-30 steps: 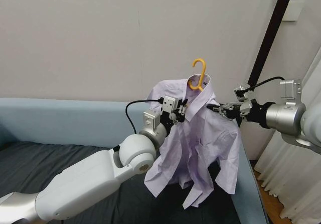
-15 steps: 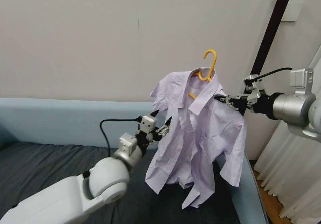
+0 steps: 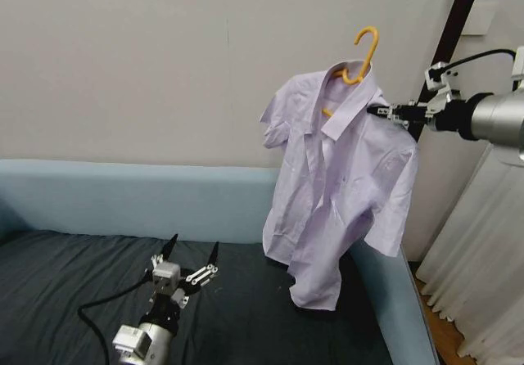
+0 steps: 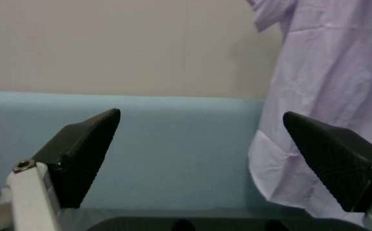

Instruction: Pick up the clothes from the sofa and hang them on the clothes hanger.

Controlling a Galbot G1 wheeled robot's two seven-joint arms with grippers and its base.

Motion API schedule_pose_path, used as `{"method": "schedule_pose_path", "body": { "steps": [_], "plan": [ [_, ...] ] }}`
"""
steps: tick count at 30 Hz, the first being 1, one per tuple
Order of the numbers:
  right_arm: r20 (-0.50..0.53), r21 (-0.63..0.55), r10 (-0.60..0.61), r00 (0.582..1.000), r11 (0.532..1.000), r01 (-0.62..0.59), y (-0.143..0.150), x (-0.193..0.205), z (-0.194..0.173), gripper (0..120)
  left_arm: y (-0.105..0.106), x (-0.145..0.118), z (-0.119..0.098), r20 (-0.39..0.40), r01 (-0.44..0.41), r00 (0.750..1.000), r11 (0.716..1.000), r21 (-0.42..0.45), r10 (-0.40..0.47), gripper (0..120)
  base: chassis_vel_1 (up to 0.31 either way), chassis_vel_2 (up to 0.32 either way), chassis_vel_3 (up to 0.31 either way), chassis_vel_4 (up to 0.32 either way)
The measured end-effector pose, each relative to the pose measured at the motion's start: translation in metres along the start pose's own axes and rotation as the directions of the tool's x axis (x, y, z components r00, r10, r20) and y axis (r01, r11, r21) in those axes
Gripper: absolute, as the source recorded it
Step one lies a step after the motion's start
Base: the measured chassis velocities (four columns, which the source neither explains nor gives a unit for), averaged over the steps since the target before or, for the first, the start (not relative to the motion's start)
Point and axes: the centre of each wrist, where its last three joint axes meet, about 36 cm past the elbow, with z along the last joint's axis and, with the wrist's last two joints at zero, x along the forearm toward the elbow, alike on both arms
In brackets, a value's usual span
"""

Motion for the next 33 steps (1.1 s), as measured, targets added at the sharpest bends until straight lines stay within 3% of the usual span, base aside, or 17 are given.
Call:
{"method": "schedule_pose_path", "body": {
  "steps": [6, 11, 17, 24, 26, 33],
  "plan": [
    [0.108, -0.016, 0.086, 0.99, 0.996, -0.085, -0.01, -0.032, -0.04, 8, -0.012, 0.042, 0.023, -0.012, 0.12, 0.993, 0.992, 0.049, -0.12, 100, 0.0, 0.0, 0.0, 0.0],
    [0.137, -0.005, 0.133, 0.982, 0.991, -0.134, -0.008, -0.039, -0.058, 8, -0.018, 0.052, 0.028, -0.011, 0.139, 0.99, 0.989, 0.054, -0.139, 100, 0.0, 0.0, 0.0, 0.0],
    [0.158, -0.01, 0.272, 0.949, 0.962, -0.274, 0.016, -0.03, -0.093, 8, -0.032, 0.064, 0.04, -0.031, 0.177, 0.984, 0.981, 0.08, -0.175, 100, 0.0, 0.0, 0.0, 0.0],
    [0.17, 0.013, 0.434, 0.885, 0.897, -0.442, 0.041, -0.025, -0.123, 8, -0.032, 0.056, 0.043, -0.022, 0.183, 0.983, 0.98, 0.083, -0.182, 100, 0.0, 0.0, 0.0, 0.0],
    [0.167, 0.055, 0.564, 0.809, 0.813, -0.579, 0.052, -0.038, -0.132, 8, -0.031, 0.054, 0.045, -0.032, 0.193, 0.981, 0.978, 0.078, -0.191, 100, 0.0, 0.0, 0.0, 0.0],
    [0.151, 0.088, 0.673, 0.724, 0.721, -0.688, 0.054, -0.048, -0.129, 8, -0.031, 0.053, 0.047, -0.043, 0.2, 0.979, 0.977, 0.078, -0.197, 100, 0.0, 0.0, 0.0, 0.0]
  ]
}}
